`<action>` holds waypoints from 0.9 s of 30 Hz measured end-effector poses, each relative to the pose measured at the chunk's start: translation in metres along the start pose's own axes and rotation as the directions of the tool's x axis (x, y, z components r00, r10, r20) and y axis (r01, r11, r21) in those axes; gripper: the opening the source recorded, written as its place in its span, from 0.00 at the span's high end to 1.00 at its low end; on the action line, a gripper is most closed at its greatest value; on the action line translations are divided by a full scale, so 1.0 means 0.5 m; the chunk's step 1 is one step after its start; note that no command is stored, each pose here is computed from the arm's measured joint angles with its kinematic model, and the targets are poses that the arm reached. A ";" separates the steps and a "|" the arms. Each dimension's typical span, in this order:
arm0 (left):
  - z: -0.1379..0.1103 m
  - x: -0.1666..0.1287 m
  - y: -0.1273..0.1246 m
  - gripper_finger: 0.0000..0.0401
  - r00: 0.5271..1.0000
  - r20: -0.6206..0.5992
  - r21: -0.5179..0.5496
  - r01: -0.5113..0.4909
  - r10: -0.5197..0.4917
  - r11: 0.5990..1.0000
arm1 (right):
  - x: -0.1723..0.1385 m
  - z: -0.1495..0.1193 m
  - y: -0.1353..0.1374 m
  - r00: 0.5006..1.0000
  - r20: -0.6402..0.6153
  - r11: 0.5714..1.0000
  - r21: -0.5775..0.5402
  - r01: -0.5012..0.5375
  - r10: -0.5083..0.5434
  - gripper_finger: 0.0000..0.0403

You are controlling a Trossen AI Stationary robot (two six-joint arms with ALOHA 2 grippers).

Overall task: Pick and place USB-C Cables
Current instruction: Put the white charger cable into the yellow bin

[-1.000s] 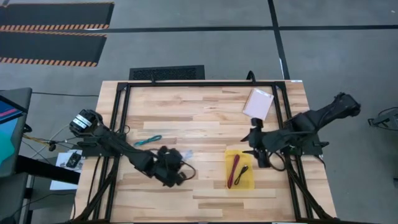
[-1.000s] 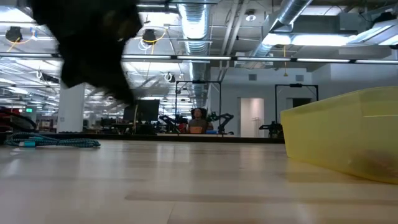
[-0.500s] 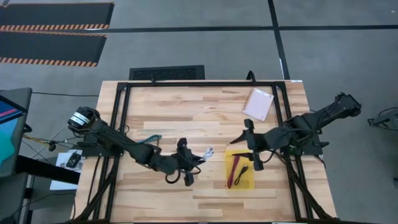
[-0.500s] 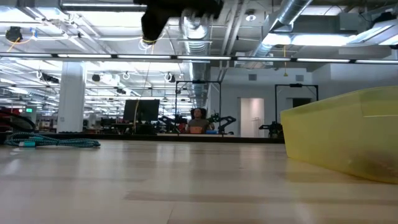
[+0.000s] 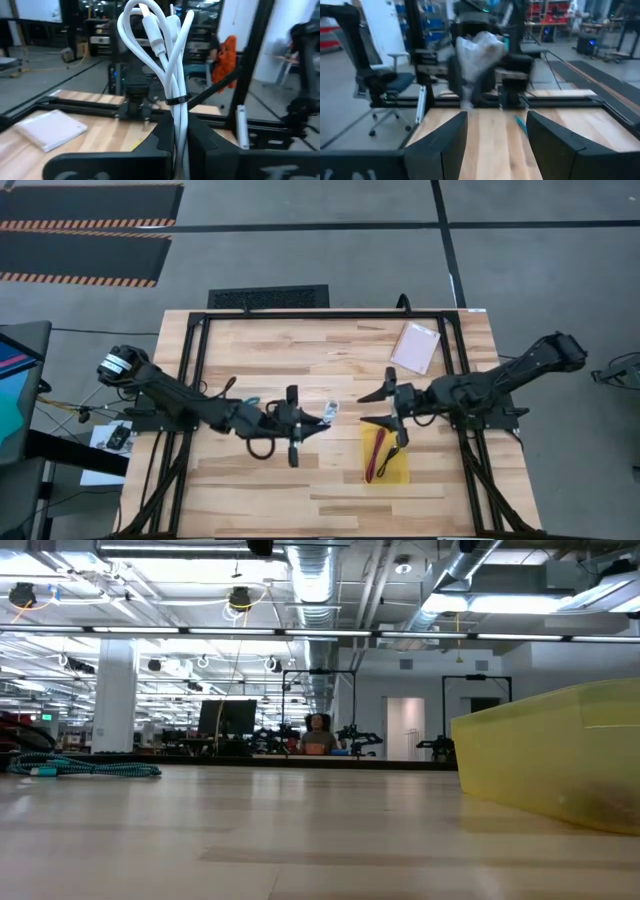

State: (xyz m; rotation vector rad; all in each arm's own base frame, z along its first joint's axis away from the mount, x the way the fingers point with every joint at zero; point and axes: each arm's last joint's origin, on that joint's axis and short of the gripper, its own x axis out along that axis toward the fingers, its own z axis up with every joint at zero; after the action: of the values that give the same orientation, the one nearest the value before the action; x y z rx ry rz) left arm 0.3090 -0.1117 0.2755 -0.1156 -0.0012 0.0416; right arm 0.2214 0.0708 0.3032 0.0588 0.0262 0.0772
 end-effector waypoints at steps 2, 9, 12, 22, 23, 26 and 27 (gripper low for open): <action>0.001 0.005 0.012 1.00 1.000 0.002 0.004 -0.018 0.018 1.000 | 0.015 -0.007 0.002 0.999 0.007 0.999 -0.015 -0.032 0.032 0.43; 0.012 0.013 0.031 1.00 0.999 0.044 0.040 -0.004 0.002 0.999 | 0.060 -0.012 -0.004 1.000 0.002 0.999 -0.039 -0.016 0.016 0.39; 0.012 0.016 0.039 1.00 0.999 0.037 0.039 0.003 -0.004 0.999 | 0.073 -0.012 -0.007 0.999 0.034 1.000 -0.010 -0.004 0.004 0.35; 0.011 0.019 0.047 1.00 1.000 0.032 0.042 -0.003 0.002 0.999 | 0.096 -0.015 -0.006 0.994 0.114 1.000 -0.023 -0.001 0.004 0.24; 0.012 0.019 0.048 1.00 0.999 0.032 0.042 -0.005 0.003 0.999 | 0.096 -0.012 -0.007 0.991 0.131 1.000 -0.020 0.001 0.002 0.24; 0.012 0.020 0.051 1.00 0.999 0.032 0.042 -0.010 0.008 0.999 | 0.097 -0.009 -0.013 0.990 0.142 1.000 -0.017 0.011 -0.008 0.24; 0.012 0.021 0.053 1.00 0.999 0.032 0.042 -0.013 0.012 0.999 | 0.097 -0.009 -0.016 0.990 0.142 1.000 -0.017 0.015 -0.012 0.24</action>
State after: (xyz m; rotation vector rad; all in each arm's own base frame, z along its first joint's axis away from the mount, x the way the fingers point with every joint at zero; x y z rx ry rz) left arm 0.3185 -0.0842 0.2784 -0.0729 -0.0317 0.0558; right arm 0.2702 0.0671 0.2972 0.0458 -0.1167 0.0595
